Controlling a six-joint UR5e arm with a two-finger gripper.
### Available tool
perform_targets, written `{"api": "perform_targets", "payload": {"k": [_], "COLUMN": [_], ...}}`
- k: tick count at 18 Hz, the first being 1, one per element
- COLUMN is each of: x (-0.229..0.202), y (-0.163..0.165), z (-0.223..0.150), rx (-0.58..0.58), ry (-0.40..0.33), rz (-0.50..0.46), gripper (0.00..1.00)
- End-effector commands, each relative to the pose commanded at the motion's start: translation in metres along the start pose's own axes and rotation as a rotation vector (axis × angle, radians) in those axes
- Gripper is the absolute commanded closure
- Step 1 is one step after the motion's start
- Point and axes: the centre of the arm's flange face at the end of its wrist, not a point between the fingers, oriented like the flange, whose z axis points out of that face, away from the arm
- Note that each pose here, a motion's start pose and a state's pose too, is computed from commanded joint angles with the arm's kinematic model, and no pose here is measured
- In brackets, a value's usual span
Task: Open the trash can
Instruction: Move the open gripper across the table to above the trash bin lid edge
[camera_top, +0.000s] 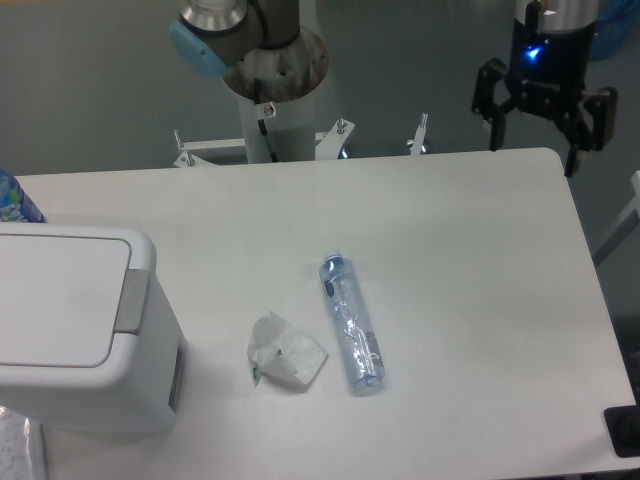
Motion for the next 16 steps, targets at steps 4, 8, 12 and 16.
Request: {"api": "perform_targets", "payload": {"k": [4,8,12,16], "x": [0.001,0.003,0.017,0.036], "y": [-0.002,-0.018,-0.067,-0.113], "z": [-0.001,0.000,0.008,0.014], "rx": [-0.001,0.010,0.043,0.068], "ry": [-0.001,-0.001,-0.019,-0.004], "rz": [0.002,-0.114,-0.221,-0.305], "gripper": [0.00,0.00,0.00,0.00]}}
